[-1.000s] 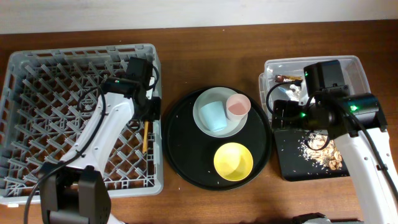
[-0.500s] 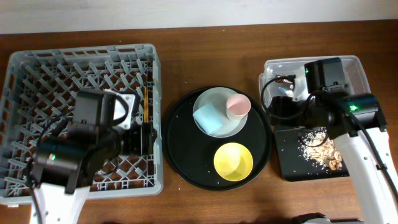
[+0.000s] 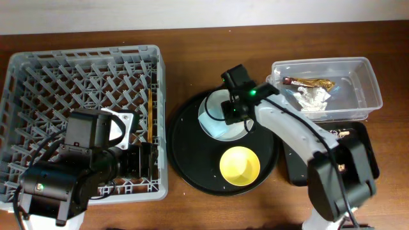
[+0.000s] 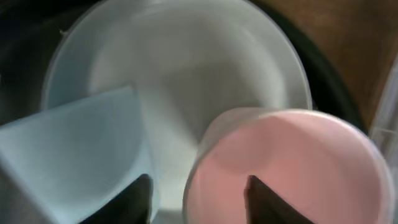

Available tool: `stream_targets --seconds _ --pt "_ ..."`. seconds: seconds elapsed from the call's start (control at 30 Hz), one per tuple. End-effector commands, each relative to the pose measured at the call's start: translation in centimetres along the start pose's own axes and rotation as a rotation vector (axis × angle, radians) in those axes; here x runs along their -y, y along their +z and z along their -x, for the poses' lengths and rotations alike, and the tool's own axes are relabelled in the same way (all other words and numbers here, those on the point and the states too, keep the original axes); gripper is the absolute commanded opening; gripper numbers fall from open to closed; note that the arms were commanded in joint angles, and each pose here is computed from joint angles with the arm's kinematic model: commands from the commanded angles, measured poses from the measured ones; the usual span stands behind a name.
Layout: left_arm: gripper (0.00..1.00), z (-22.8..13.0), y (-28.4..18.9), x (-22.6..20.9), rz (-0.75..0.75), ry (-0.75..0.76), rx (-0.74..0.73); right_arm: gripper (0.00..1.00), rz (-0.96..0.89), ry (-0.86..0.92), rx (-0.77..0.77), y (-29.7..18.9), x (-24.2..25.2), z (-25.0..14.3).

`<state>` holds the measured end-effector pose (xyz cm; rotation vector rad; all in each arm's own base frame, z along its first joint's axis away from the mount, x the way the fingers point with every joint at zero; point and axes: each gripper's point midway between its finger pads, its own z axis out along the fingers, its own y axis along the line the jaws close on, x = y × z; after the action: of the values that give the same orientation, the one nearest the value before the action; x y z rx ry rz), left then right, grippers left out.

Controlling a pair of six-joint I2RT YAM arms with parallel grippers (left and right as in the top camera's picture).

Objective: Sort waste into correct bins and load items into the dishwasher rack
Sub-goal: 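Grasp the pink cup with the right gripper and lift it, then hand the pink cup from the right gripper to the left gripper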

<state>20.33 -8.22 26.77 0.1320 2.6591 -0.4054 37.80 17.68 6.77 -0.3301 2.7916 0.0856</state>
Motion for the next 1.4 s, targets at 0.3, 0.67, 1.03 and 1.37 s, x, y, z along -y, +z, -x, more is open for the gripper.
stream_targets --seconds 0.3,0.67,1.03,1.37 --pt "0.95 1.5 -0.3 0.5 -0.025 0.005 0.065 0.04 0.072 -0.065 0.233 -14.7 -0.1 4.3" --pt "0.99 10.8 -3.1 15.6 -1.009 0.65 0.417 0.04 1.309 -0.335 0.643 -41.0 -3.4 -1.6" --pt "0.99 8.1 -8.5 18.5 -1.338 0.862 0.453 0.04 1.425 -0.557 0.543 -39.9 -9.9 -2.4" --pt "0.65 9.2 -7.6 18.7 -1.259 0.849 0.484 0.04 1.438 -0.567 0.54 -38.8 -10.2 -1.3"
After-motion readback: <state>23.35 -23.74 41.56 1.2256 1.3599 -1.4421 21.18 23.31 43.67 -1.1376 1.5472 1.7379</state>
